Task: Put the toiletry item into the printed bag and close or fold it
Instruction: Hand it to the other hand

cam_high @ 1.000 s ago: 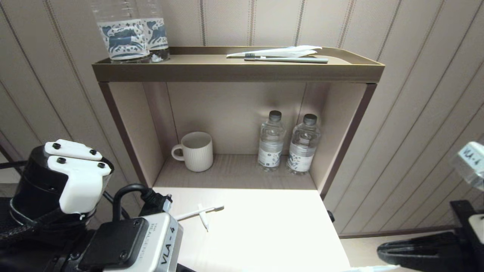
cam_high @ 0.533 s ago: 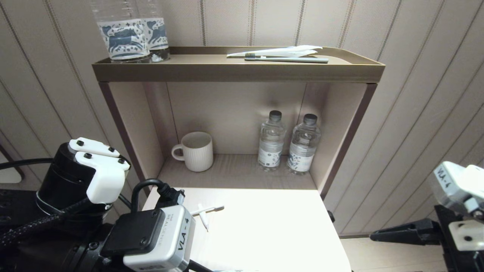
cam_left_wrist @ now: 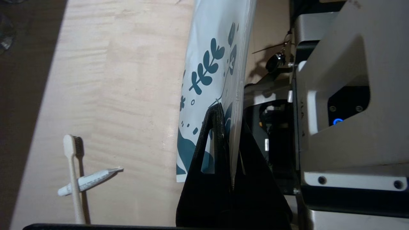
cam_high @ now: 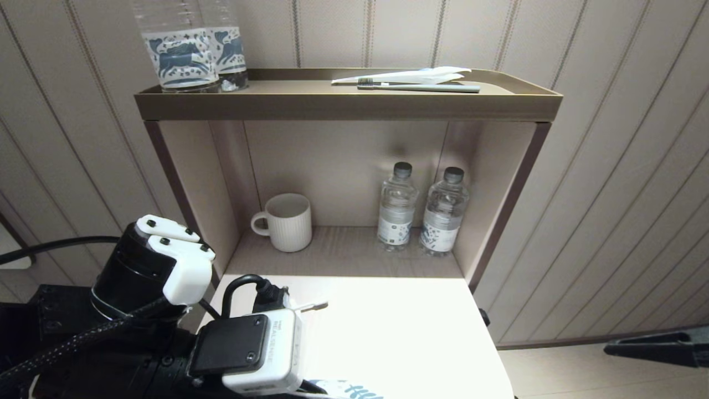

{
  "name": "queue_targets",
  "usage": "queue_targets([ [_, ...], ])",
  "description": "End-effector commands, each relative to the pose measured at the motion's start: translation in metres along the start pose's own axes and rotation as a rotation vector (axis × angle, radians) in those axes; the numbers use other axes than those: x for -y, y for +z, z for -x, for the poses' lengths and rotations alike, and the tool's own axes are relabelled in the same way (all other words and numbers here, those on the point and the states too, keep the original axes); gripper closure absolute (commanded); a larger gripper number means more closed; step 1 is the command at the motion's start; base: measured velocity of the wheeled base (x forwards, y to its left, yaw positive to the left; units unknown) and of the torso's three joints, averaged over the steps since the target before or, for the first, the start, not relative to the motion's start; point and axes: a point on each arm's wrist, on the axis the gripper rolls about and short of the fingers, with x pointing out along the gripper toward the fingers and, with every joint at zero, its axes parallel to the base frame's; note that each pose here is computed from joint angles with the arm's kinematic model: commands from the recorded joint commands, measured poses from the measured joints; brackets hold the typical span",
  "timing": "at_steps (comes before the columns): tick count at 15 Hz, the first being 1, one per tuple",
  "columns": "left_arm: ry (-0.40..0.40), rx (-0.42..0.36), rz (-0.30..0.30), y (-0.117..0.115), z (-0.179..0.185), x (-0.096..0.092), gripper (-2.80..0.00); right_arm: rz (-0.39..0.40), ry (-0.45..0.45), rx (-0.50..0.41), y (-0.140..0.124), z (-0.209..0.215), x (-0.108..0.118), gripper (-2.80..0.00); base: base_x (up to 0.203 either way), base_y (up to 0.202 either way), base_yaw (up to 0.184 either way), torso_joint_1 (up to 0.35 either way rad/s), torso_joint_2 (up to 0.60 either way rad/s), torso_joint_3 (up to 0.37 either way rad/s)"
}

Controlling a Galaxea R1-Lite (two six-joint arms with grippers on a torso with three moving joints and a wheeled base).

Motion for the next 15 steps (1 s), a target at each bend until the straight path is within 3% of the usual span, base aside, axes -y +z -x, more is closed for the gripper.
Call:
queue_targets([
  [1, 0.043, -0.034, -0.015, 0.003, -0.005, -0.004, 0.00, 0.008, 0.008, -0.001, -0.006, 0.002, -0.003, -2.80, 0.000, 0.000, 0.000, 0.000, 0.00, 0.000],
  [4, 0.196, -0.077, -0.095, 0.020, -0.001, -0.010, 0.00, 0.002, 0.010, -0.014, -0.009, -0.006, 0.000, -2.80, 0.000, 0.000, 0.000, 0.000, 0.00, 0.000],
  [7, 0.300, -0.167, -0.184, 0.030, -0.008, 0.004, 0.00, 0.004, 0.002, -0.003, -0.006, -0.019, 0.008, -2.80, 0.000, 0.000, 0.000, 0.000, 0.00, 0.000],
  [11, 0.305, -0.214, -0.243, 0.031, -0.016, 0.019, 0.00, -0.002, 0.006, -0.027, -0.009, -0.031, 0.013, -2.80, 0.000, 0.000, 0.000, 0.000, 0.00, 0.000],
  [15, 0.314, -0.209, -0.248, 0.033, -0.015, 0.019, 0.00, -0.005, 0.019, -0.078, -0.024, -0.050, 0.018, -2.80, 0.000, 0.000, 0.000, 0.000, 0.00, 0.000],
])
